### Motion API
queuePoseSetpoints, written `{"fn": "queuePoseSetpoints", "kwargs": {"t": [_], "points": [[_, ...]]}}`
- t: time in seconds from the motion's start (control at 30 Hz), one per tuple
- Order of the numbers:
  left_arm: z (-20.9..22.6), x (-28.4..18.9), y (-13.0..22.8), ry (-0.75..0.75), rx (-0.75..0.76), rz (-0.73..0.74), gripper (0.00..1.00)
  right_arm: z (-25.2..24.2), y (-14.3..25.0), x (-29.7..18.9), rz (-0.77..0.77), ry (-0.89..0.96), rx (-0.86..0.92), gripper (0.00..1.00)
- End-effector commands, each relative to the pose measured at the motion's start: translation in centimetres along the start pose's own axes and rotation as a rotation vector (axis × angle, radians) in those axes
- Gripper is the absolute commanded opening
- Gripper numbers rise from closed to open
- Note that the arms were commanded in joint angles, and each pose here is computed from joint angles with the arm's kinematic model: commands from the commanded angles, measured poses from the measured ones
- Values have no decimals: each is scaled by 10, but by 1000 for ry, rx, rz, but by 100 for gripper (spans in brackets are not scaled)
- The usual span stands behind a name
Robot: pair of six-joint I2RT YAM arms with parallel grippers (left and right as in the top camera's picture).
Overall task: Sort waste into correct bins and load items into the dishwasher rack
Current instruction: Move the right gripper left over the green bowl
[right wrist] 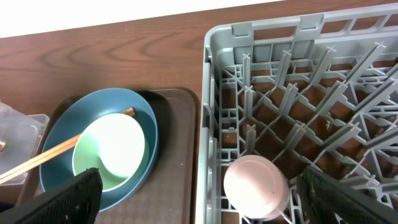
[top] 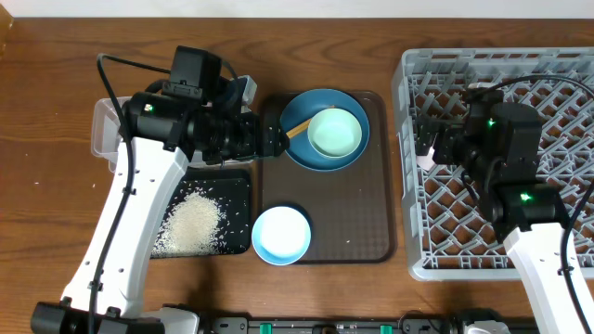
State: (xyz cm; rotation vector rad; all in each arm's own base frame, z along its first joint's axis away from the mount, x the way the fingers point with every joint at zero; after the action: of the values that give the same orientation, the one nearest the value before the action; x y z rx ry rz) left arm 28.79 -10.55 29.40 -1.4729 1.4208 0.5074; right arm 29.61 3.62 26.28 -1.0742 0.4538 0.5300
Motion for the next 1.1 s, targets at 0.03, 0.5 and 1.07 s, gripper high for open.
{"fn": "queuePoseSetpoints", "kwargs": {"t": [0.03,0.5,1.07], "points": [[3,1,1,-14,2,6,98,1,-5,-3,-10,-4,-11,99],[3,1,1,-14,2,6,98,-3,3,-3,38,19,-5,99],[3,1,1,-14,2,6,98,5,9,-4,97,-72,1,99]]}}
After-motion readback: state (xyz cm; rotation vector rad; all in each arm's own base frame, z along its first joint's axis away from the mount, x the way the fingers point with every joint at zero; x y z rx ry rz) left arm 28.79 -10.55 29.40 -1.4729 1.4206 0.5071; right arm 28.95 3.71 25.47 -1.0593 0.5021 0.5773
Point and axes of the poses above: each gripper's point midway between its finger pads, its own x axis out along the fingers, its own z axis along the line the jaws close on, y = z × x, the point moved 8 cm from there along -x, back along the fingers, and after that the axes turned 14 degrees about x, right-handed, at the moved point
